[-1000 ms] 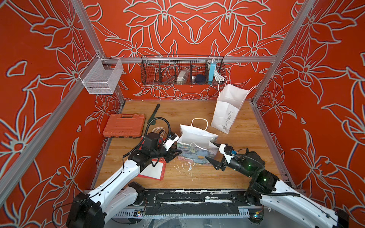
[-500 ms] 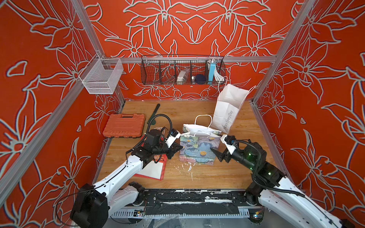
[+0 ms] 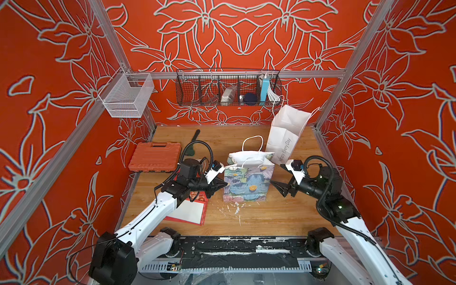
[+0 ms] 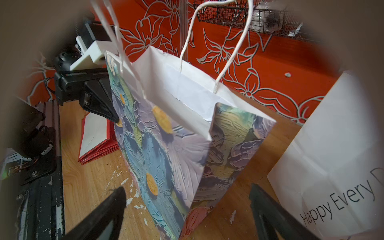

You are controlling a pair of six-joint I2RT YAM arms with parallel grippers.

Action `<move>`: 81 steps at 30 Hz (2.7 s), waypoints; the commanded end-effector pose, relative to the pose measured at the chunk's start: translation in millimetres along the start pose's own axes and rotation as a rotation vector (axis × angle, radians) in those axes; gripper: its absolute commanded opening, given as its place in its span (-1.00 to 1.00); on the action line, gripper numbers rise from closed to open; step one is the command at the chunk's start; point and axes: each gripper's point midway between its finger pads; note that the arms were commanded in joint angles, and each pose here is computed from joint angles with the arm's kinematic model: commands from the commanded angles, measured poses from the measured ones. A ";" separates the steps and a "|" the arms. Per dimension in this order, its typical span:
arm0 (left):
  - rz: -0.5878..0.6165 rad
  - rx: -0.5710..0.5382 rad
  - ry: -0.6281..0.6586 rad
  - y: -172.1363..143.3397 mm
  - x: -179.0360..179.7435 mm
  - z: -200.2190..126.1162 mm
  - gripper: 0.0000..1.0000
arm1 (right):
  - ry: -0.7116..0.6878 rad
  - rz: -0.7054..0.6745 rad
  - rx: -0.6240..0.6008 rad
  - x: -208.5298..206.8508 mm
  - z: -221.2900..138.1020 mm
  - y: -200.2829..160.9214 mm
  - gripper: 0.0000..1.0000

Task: Put away the paper bag
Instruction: Pick up the paper bag from the center of the board.

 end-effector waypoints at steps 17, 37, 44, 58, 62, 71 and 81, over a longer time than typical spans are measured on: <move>0.081 -0.192 0.018 54.5 -10.3 -25.4 -0.12 | 0.303 -0.076 -0.015 30.5 14.5 10.8 0.59; 0.191 -0.186 -0.085 64.3 -31.0 -33.5 -1.00 | 0.071 -0.238 0.084 -0.7 5.6 13.3 0.92; 0.193 -0.188 -0.117 61.0 -37.1 -34.0 -1.00 | 0.248 -0.187 0.047 19.7 13.4 20.1 0.95; 0.047 -0.184 0.083 56.0 5.6 -25.9 -0.93 | 0.381 -0.152 -0.018 33.6 44.1 10.0 0.11; 0.013 -0.188 0.091 54.6 8.5 -24.8 -0.94 | 0.386 -0.147 -0.009 33.6 50.6 4.6 -0.06; 0.003 -0.195 0.114 55.2 8.2 -29.0 -0.79 | 0.399 -0.158 -0.013 35.8 51.7 9.5 -0.86; 0.056 -0.259 0.133 69.9 -23.6 -62.6 0.02 | 0.397 -0.232 -0.094 57.0 16.6 48.5 -1.00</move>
Point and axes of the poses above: each gripper's point midway between its finger pads, its own z axis out along the fingers, its own x axis along the line the jaws close on, y = z × x, and after that the axes turned 5 degrees about z, right-handed
